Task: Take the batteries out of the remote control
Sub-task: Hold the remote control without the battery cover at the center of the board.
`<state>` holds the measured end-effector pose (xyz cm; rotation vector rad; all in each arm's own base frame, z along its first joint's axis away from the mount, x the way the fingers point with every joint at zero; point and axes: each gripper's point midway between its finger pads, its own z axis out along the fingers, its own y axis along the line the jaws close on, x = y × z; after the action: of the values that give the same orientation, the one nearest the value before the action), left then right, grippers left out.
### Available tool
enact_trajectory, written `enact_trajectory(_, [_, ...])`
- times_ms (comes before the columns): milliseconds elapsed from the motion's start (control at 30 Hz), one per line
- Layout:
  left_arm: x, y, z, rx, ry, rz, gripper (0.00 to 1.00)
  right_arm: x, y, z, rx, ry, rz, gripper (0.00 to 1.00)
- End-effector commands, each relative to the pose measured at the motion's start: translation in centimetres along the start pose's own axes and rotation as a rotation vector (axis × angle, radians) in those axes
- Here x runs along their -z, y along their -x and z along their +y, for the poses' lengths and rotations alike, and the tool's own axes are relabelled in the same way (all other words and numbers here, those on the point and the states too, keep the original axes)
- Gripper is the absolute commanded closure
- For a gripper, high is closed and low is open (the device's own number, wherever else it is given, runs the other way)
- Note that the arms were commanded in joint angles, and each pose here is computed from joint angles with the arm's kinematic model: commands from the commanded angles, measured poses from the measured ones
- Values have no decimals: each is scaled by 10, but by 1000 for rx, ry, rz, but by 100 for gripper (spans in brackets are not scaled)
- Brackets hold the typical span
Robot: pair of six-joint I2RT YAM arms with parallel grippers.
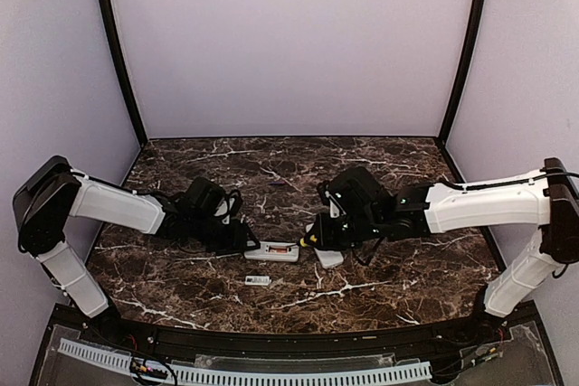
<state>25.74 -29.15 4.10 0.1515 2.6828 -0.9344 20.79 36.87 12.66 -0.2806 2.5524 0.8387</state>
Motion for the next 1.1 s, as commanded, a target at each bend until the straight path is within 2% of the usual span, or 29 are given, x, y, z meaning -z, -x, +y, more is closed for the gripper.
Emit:
enact_trajectory(0, [-3,1,-7,-16,-34,4,49,12,5,4,-11,11,-38,100])
enact_trajectory(167, [-8,3,-7,-40,-20,12,49,17,9,7,44,9,-33,100])
enact_trajectory(400, [-10,4,-3,-94,36,24,50,22,24,13,202,84,73,100])
enact_trajectory(533, [-3,6,-1,-90,60,18,44,18,34,11,234,162,132,100])
enact_trajectory(700, [5,-2,1,-38,73,19,40,3,35,10,314,160,204,100])
enact_trajectory(1067, [3,-23,-15,47,13,54,49,-18,24,-16,361,75,275,100])
